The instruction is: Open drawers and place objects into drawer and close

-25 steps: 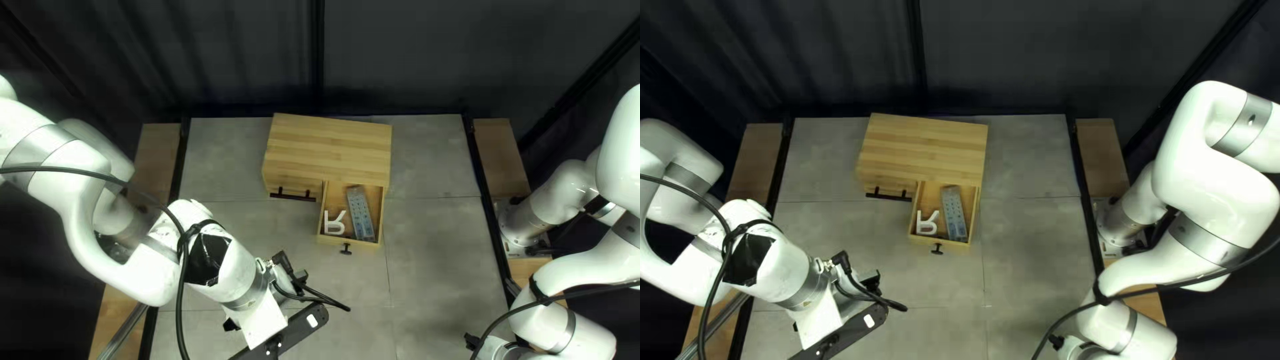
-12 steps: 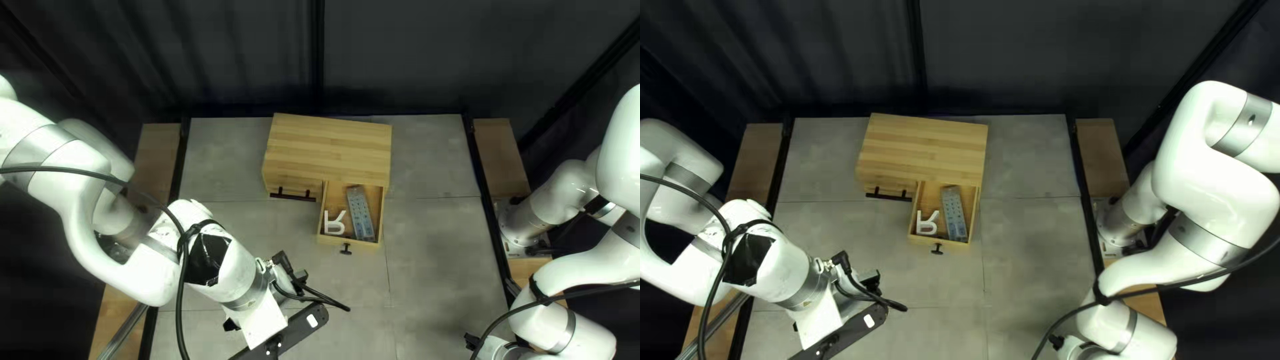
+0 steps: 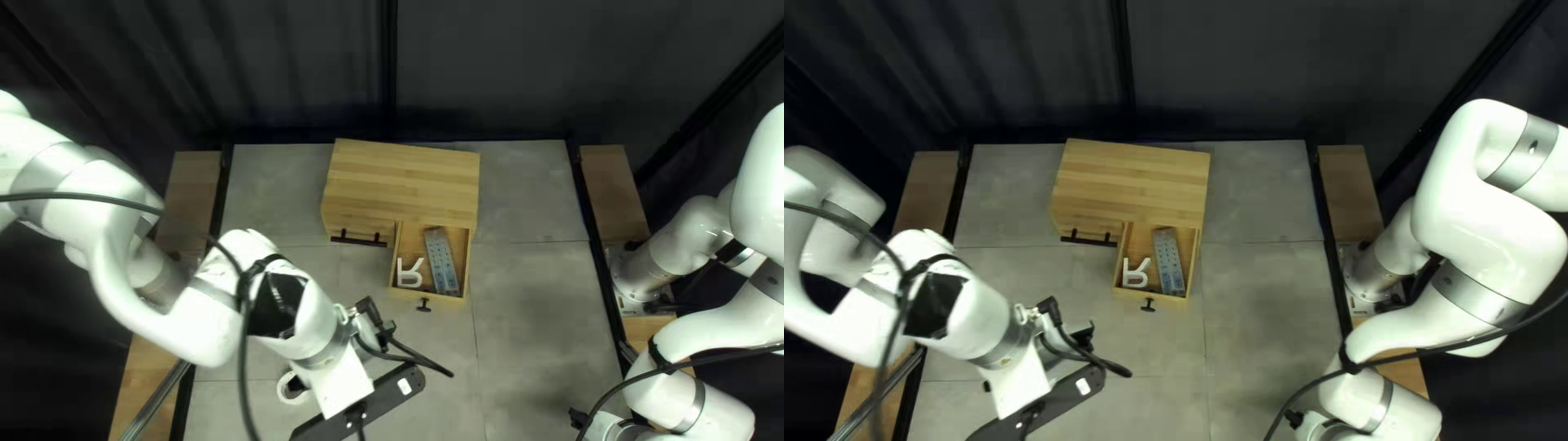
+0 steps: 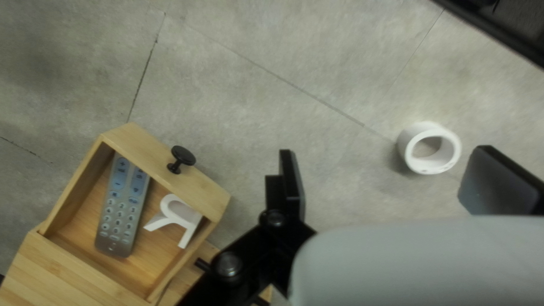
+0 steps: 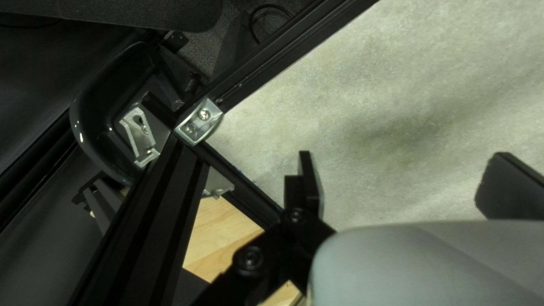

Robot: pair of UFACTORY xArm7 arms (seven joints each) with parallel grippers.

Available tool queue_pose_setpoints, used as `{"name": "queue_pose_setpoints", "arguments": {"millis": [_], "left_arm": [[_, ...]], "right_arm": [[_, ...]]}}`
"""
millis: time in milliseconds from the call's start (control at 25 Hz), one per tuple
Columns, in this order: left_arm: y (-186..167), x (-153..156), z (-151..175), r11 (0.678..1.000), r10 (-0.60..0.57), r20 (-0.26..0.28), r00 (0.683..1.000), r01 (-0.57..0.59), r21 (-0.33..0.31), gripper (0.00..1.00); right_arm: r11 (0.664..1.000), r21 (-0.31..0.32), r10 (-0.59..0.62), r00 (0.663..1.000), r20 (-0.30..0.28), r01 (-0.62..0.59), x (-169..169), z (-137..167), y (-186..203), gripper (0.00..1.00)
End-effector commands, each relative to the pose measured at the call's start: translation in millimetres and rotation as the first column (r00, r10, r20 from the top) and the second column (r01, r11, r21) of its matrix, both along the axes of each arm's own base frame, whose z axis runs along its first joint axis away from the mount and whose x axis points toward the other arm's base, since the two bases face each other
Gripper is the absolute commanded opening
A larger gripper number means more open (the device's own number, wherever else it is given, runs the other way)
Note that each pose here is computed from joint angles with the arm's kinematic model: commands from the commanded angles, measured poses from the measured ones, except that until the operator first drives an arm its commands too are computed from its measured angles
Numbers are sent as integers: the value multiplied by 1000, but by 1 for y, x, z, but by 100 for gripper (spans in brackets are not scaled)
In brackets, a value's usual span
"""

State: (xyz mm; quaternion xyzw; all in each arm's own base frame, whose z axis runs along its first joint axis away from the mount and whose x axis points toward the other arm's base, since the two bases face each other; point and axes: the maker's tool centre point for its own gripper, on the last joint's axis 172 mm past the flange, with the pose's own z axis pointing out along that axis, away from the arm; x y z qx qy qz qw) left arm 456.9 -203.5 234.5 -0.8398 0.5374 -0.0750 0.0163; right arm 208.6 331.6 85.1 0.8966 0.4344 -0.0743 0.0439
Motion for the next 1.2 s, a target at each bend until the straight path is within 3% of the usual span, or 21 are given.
{"name": "queue_pose_setpoints", "arguments": {"millis": [40, 280, 720, 960, 1200], "left_arm": [[36, 14, -28, 999, -8, -20, 1000, 9, 34, 100], [91, 29, -39, 994, -68, -34, 997, 70, 78, 100], [88, 29, -40, 994, -76, -48, 996, 79, 70, 100], [123, 40, -25, 940, -280, -88, 956, 292, 175, 100], [170, 68, -12, 884, -381, -113, 918, 397, 247, 100]], "right_arm": [[1000, 0, 0, 1000, 0, 0, 0, 0, 0, 100], [1000, 0, 0, 1000, 0, 0, 0, 0, 0, 100], [1000, 0, 0, 1000, 0, 0, 0, 0, 0, 100], [1000, 0, 0, 1000, 0, 0, 0, 0, 0, 100], [1000, 0, 0, 1000, 0, 0, 0, 0, 0, 100]]}}
